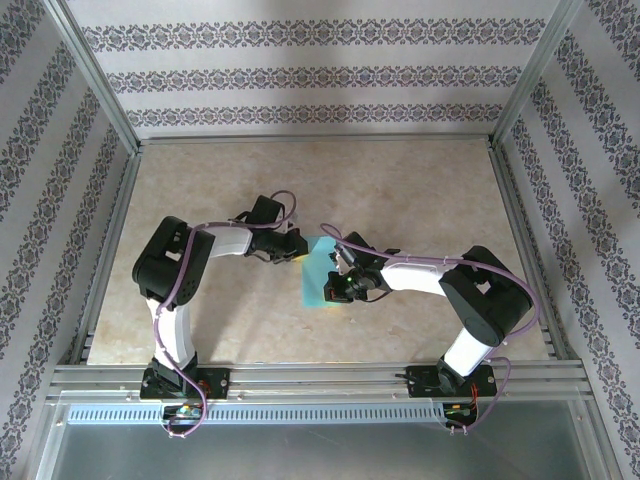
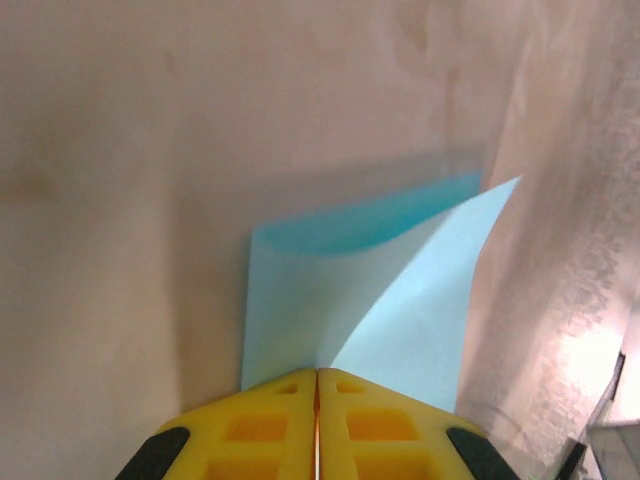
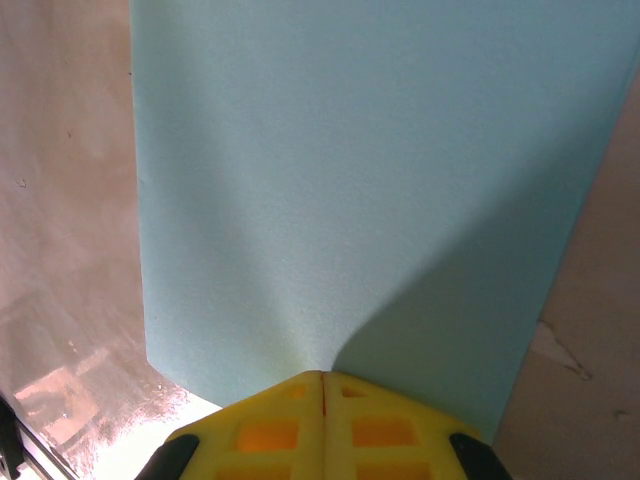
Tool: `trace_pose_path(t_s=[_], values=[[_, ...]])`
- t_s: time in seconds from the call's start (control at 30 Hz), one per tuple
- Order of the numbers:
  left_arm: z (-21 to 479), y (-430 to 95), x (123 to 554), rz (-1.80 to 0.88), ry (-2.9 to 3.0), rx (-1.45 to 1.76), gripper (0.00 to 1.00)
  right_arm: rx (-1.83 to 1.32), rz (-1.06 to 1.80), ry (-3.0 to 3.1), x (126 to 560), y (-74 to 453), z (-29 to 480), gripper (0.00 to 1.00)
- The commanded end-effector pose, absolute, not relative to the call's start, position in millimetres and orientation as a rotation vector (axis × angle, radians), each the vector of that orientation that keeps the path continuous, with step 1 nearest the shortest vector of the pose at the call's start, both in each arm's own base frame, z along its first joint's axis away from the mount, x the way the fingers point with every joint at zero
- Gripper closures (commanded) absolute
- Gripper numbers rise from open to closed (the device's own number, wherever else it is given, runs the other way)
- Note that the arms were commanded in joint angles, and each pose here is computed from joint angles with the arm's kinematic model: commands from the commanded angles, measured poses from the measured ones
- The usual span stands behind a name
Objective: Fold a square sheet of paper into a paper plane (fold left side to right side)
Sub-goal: First fold the square sheet of paper in half at the center of the table.
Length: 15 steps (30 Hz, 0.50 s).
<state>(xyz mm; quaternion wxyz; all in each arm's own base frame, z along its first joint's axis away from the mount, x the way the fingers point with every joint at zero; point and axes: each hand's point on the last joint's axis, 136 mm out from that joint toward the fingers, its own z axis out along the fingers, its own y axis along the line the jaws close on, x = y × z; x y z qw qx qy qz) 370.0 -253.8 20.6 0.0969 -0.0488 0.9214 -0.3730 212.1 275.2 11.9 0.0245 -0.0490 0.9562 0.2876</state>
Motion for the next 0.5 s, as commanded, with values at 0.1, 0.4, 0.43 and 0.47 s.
trace_pose_path(t_s=[0.1,0.4,0.43,0.47], values=[[10,-230,413,-0.947,2.695,-0.165,0.9,-0.101,0.579,3.177,176,228,-29,1.0],[4,-227,432,-0.915,2.696,-0.166,0.9,-0.072,0.605,3.166,179,232,-27,1.0],[7,-227,434,-0.918,2.691,-0.163,0.9,-0.06,0.617,3.162,179,233,-26,1.0],[10,-227,435,-0.919,2.683,-0.159,0.9,-0.051,0.63,3.157,180,235,-26,1.0]])
